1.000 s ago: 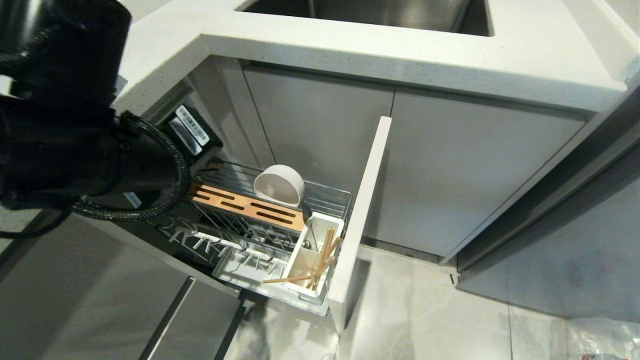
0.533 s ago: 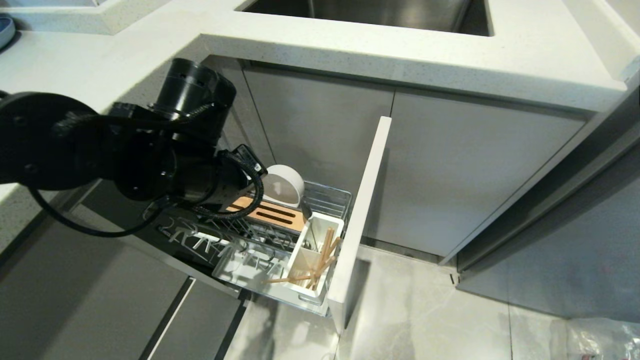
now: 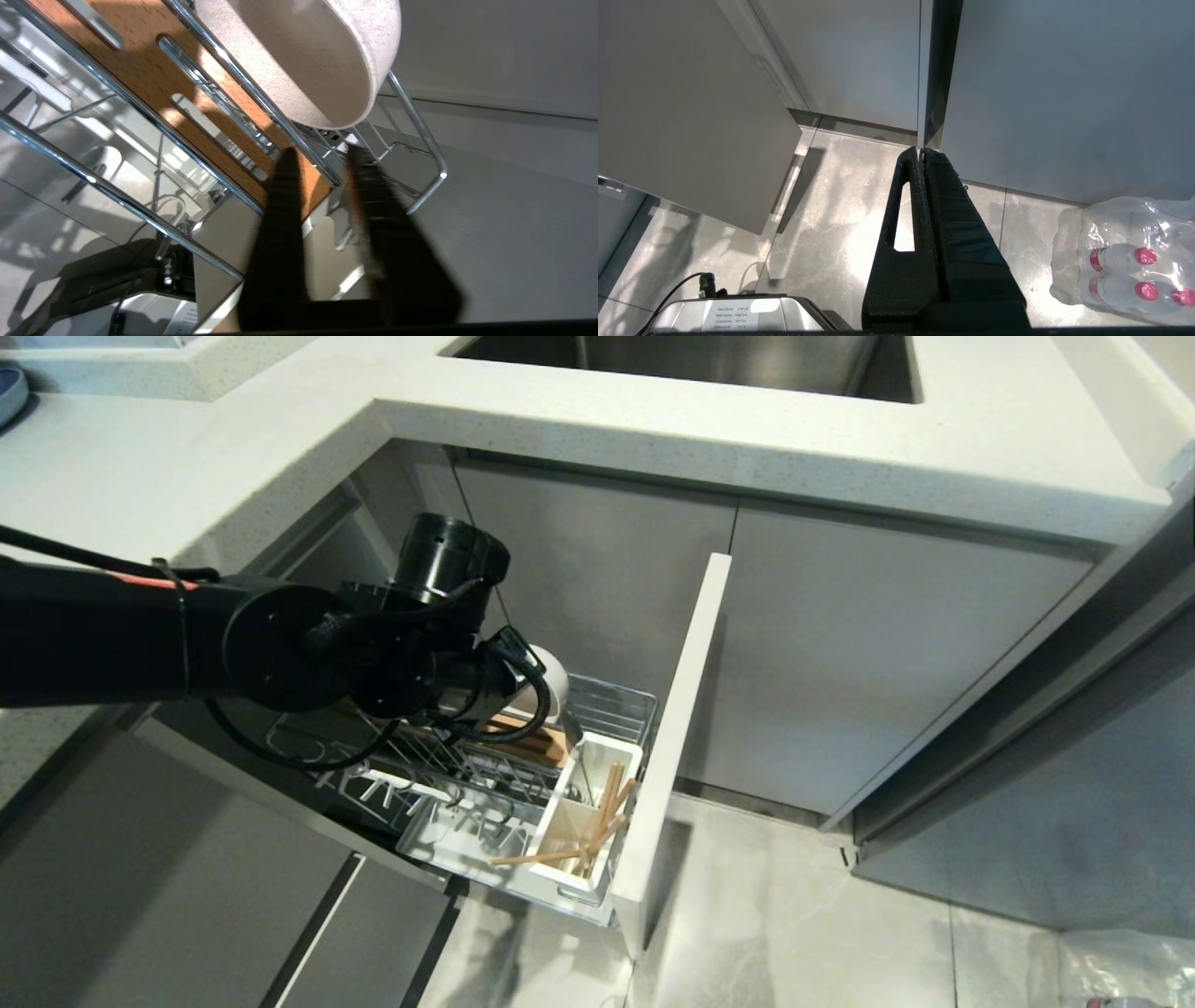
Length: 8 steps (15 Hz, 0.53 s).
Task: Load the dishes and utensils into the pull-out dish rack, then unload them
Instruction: Take the bowl out of the cupboard
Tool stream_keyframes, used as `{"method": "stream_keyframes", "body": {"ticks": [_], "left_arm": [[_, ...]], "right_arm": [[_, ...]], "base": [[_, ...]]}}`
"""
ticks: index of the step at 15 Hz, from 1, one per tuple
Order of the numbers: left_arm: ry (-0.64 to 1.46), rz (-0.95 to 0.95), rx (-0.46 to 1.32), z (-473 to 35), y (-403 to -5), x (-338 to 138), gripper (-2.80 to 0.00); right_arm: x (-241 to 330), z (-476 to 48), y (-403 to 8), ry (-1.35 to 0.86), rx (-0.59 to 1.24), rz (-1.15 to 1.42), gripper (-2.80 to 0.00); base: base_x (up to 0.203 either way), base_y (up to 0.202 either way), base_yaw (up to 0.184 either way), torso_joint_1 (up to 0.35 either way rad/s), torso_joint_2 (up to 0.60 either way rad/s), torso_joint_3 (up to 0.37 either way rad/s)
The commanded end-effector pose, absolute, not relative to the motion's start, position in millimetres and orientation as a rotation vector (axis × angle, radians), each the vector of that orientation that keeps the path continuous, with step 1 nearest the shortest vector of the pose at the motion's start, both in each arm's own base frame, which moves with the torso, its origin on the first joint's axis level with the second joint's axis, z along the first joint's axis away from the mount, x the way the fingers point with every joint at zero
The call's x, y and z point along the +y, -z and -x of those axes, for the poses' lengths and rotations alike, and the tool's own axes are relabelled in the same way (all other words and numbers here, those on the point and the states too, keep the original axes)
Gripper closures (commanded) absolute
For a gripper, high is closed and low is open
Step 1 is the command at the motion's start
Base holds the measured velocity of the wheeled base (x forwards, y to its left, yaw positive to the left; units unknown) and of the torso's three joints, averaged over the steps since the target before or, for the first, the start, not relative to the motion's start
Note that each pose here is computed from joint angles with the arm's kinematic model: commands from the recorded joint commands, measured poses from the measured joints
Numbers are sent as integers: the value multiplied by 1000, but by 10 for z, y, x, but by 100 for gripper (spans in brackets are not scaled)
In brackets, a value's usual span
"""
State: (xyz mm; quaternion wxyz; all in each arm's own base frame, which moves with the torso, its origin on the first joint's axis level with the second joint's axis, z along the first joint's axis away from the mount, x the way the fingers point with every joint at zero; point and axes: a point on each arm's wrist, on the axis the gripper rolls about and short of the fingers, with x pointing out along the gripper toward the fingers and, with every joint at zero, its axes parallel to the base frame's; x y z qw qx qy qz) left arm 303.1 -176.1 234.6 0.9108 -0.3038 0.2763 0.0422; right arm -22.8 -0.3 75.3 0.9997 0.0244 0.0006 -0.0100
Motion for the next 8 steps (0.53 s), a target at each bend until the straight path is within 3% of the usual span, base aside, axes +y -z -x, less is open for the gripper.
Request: {"method": "stream_keyframes", "body": {"ticks": [1,8], "left_arm": [[-98,631,564,-3056,-2346,-1739,-280],[-51,631,482,-3256,-2453,-1823,-280]], "right_arm": [[-3,227,-749,20,3,-49,0],[-3,227,-749,20,3,-49,0]], "base": [[0,0,0,0,0,0],[0,0,0,0,0,0]]}}
